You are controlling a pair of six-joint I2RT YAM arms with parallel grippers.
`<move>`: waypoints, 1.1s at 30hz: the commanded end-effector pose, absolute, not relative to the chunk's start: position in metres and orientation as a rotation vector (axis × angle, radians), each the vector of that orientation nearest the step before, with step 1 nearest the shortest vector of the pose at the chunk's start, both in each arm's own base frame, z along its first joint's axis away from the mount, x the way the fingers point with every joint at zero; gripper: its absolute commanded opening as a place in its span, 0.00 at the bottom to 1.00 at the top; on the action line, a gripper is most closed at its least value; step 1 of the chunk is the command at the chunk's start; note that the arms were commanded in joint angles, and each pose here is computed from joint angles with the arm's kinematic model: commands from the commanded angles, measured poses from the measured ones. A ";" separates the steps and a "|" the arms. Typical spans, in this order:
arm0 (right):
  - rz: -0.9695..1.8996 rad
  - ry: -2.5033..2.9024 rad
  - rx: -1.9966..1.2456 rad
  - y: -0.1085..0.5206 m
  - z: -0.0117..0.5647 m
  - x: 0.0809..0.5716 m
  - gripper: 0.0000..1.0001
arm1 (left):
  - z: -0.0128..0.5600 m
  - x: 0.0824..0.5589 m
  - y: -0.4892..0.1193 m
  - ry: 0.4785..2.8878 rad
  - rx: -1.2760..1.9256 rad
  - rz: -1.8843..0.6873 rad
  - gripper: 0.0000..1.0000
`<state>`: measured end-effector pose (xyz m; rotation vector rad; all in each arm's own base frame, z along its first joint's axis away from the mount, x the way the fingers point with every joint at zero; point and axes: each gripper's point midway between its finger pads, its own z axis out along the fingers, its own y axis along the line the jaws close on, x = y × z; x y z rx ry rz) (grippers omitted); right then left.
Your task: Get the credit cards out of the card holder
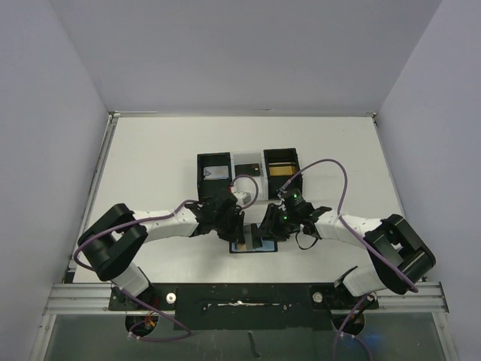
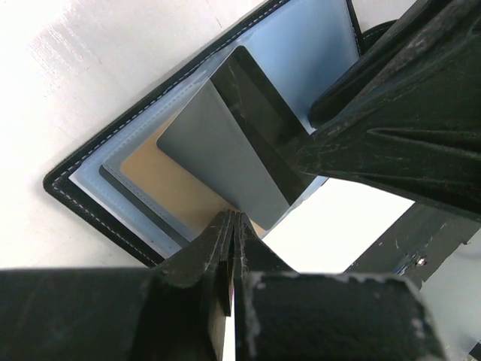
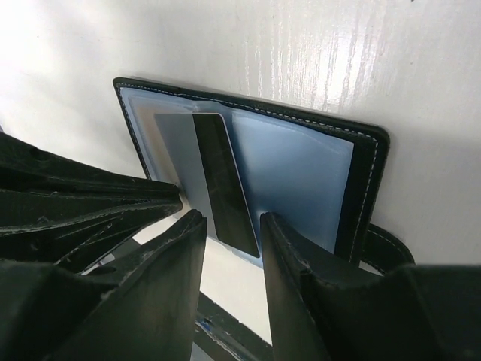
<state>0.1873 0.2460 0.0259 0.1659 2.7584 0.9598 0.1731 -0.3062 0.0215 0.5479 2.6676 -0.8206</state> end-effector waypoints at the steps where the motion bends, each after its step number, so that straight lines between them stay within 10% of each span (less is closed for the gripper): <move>1: 1.042 2.755 0.185 0.255 0.022 0.183 0.37 | -0.024 0.152 -0.271 2.811 0.520 -0.646 0.00; 18: 1.405 2.569 0.142 0.278 0.050 0.189 0.00 | -0.027 0.152 -0.274 2.799 0.494 -0.679 0.00; 33: 1.314 2.555 0.257 0.238 0.045 0.193 0.00 | -0.014 0.157 -0.284 2.750 0.525 -0.727 0.00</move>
